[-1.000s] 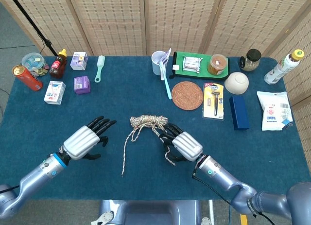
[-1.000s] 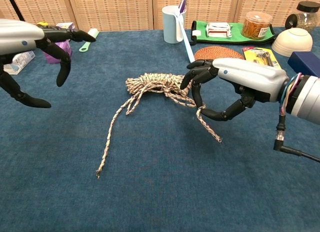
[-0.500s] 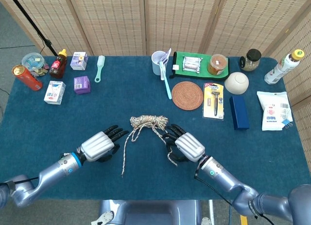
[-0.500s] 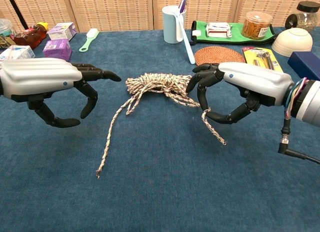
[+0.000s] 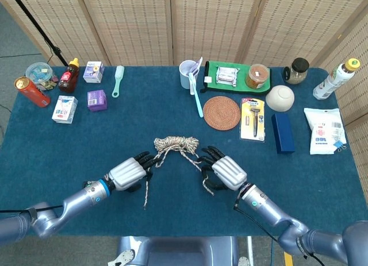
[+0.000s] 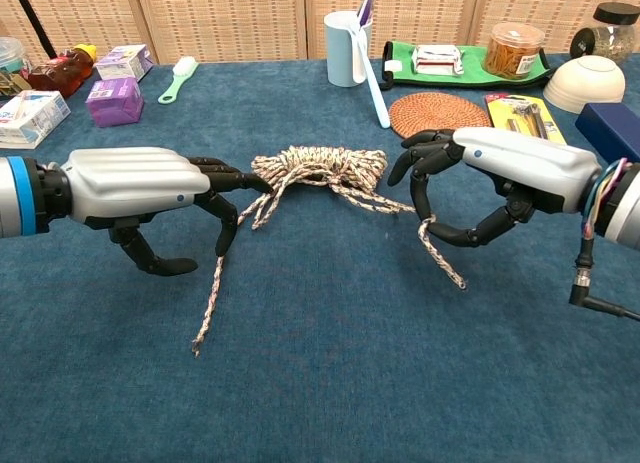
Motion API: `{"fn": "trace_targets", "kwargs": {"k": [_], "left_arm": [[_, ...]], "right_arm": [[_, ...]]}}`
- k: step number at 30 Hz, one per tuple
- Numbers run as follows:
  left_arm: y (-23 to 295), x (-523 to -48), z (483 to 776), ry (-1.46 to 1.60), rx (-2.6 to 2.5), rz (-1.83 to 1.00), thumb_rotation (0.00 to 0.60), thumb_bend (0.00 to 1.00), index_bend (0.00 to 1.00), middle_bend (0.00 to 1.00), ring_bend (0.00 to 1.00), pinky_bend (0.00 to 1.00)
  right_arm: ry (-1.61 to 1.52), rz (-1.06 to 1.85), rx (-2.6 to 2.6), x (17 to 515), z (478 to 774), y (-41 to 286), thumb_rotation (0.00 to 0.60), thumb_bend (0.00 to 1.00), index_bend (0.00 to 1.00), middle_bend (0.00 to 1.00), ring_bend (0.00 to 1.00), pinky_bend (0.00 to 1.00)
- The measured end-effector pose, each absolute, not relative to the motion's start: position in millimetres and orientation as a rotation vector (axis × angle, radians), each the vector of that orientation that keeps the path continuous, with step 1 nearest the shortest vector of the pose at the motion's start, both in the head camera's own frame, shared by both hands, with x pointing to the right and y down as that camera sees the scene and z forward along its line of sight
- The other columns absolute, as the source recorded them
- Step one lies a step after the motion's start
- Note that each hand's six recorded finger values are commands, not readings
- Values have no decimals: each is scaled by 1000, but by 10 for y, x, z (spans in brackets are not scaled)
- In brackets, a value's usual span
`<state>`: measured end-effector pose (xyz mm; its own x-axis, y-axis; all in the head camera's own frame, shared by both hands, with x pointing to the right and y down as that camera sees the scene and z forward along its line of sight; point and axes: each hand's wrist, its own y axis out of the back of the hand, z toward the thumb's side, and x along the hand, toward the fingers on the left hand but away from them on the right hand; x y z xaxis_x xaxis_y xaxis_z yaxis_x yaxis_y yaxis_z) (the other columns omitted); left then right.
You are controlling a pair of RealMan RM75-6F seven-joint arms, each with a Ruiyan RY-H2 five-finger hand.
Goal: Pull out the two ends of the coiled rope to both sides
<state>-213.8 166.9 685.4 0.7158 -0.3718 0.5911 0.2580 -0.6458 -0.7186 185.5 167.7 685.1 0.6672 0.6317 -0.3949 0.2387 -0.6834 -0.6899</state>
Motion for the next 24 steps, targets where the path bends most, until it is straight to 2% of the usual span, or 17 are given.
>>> {"fn": "trace_targets", "kwargs": {"k": [24], "left_arm": [[1789,-2038,7009,114,-2073,-940,556,372,495,0,0,0]], "right_arm": [[-679,873,-2275,1942,6913,1686,600,464,641,259,77,0]]}}
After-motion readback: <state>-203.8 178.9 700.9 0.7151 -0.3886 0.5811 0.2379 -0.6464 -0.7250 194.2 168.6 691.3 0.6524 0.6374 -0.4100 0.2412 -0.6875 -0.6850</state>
